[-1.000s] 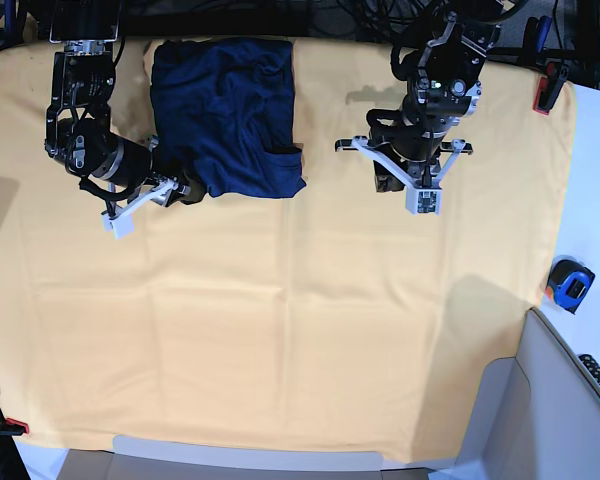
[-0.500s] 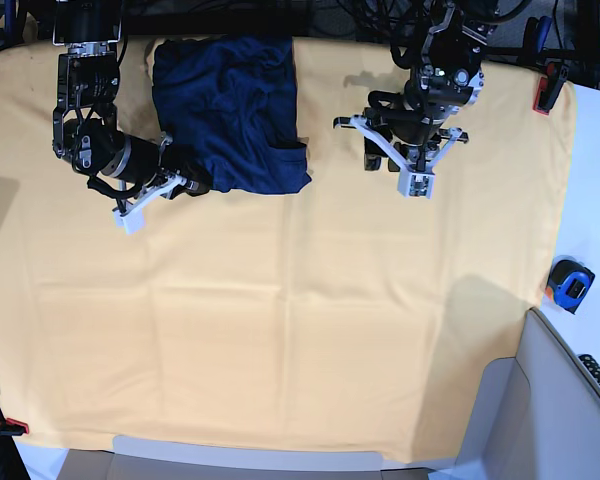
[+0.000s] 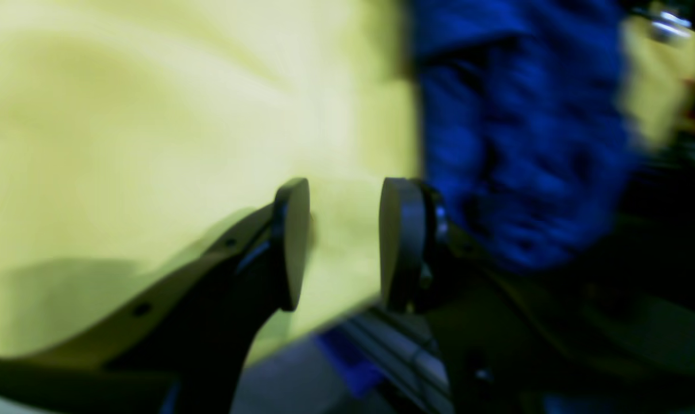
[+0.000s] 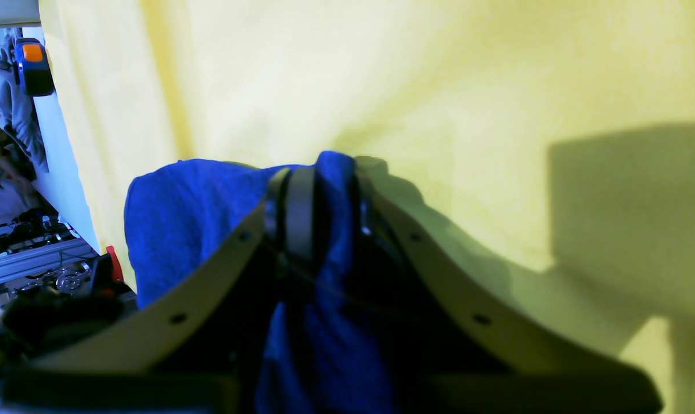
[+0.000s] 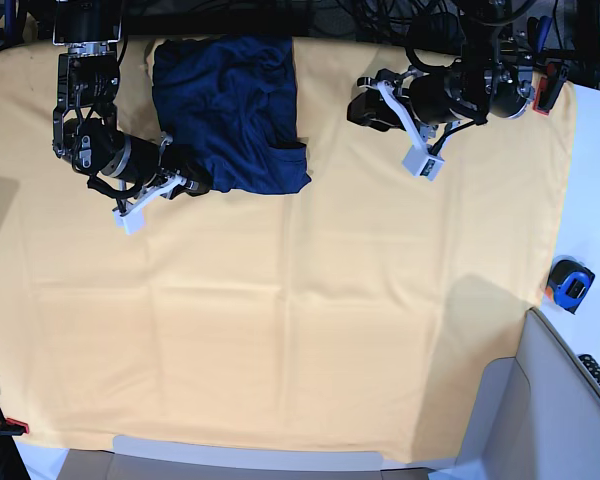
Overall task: Fold the T-shirt properly
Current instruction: 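Move the left gripper to the shirt's opposite side and grasp it, then pull the grasped shirt edge outward with the left gripper and release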
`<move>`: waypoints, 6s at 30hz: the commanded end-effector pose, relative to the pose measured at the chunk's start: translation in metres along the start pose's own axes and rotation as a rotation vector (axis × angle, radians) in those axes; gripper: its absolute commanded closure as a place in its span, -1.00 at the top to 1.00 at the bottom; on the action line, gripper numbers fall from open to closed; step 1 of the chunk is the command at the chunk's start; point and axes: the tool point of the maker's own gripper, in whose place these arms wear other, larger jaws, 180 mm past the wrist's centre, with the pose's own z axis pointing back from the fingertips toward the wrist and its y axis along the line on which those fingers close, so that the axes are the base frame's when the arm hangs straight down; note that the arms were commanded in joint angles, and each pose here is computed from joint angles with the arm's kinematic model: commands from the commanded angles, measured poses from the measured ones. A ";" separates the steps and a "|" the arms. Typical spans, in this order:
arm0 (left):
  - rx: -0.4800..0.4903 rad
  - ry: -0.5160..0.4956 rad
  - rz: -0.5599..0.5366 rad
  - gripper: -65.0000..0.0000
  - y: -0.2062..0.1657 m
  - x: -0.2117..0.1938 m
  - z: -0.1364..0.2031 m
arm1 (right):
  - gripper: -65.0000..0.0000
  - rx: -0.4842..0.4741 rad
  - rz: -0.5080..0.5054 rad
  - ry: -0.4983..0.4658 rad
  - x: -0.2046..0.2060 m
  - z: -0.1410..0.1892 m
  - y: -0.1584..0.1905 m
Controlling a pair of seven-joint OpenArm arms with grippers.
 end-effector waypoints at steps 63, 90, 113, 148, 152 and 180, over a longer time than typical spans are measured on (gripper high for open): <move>-0.444 0.278 0.060 0.35 -0.066 -0.031 -0.060 | -1.00 -0.058 -0.003 0.060 -0.015 -0.002 -0.013; -0.357 0.387 -0.076 0.34 -0.057 -0.050 -0.067 | -1.00 -0.146 0.035 0.053 -0.013 -0.001 -0.027; -0.370 0.447 -0.130 -0.82 -0.063 -0.051 -0.079 | -1.00 -0.125 0.033 0.042 -0.009 -0.005 -0.018; -0.187 0.241 -0.143 -1.00 -0.004 0.092 -0.095 | -1.00 -0.144 0.083 -0.175 0.024 0.058 -0.012; -0.200 0.246 -0.109 -1.00 -0.007 0.089 -0.105 | -1.00 -0.168 0.071 -0.168 0.008 0.067 -0.021; 0.004 0.207 -0.362 -1.00 -0.035 0.123 -0.149 | -1.00 -0.208 0.027 -0.071 -0.070 0.081 -0.031</move>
